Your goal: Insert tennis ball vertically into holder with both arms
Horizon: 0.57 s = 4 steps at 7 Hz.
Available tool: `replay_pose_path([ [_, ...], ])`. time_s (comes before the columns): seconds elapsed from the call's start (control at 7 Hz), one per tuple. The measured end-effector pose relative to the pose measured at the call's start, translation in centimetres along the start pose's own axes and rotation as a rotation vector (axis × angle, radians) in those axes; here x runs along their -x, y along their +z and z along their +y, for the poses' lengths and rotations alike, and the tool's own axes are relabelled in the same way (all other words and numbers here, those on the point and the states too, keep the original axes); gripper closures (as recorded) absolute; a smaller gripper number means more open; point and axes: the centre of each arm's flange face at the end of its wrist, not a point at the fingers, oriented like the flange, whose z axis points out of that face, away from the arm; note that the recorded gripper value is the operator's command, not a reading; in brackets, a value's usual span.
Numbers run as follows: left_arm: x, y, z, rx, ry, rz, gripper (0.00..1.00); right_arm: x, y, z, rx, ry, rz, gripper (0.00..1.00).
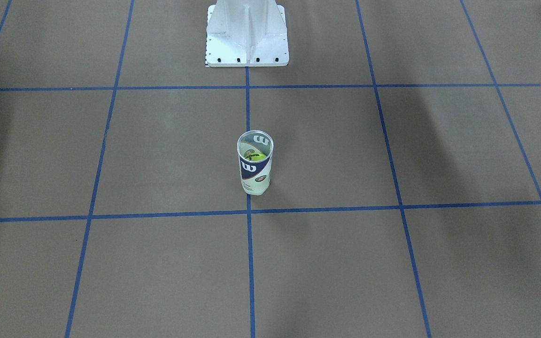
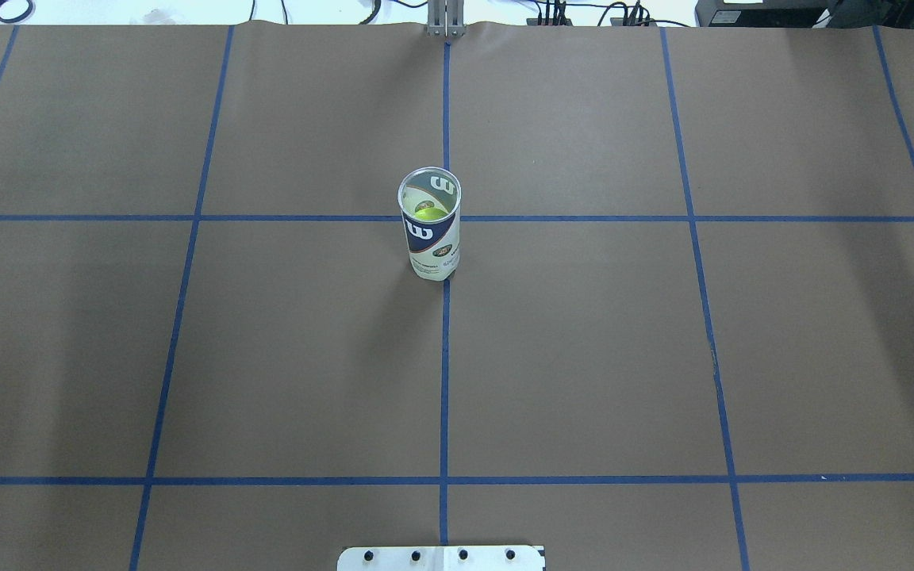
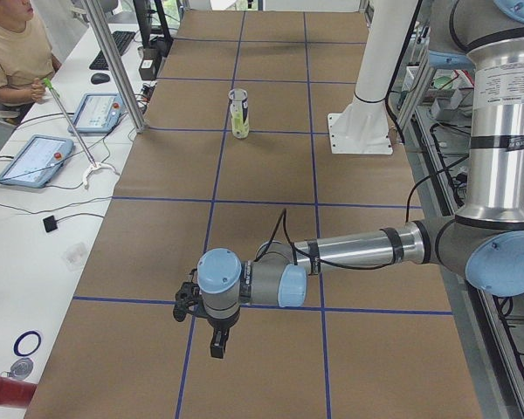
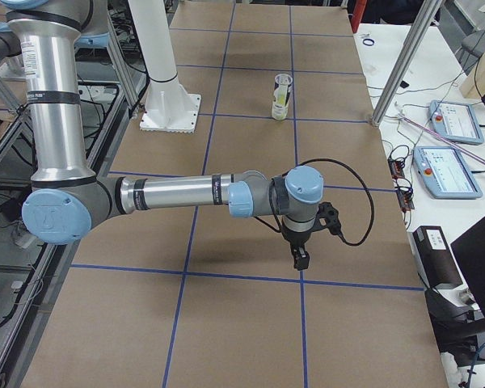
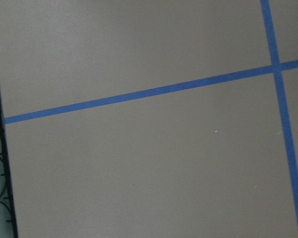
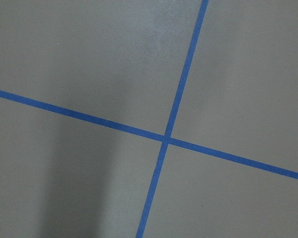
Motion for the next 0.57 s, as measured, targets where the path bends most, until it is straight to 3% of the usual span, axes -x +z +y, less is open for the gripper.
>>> replay_pose_path([
  [0.57, -2.8, -3.3, 0.1, 0.026, -0.037, 0.009, 0.00, 1.1, -1.0, -1.0, -0.023, 0.095, -0.016, 0.01],
])
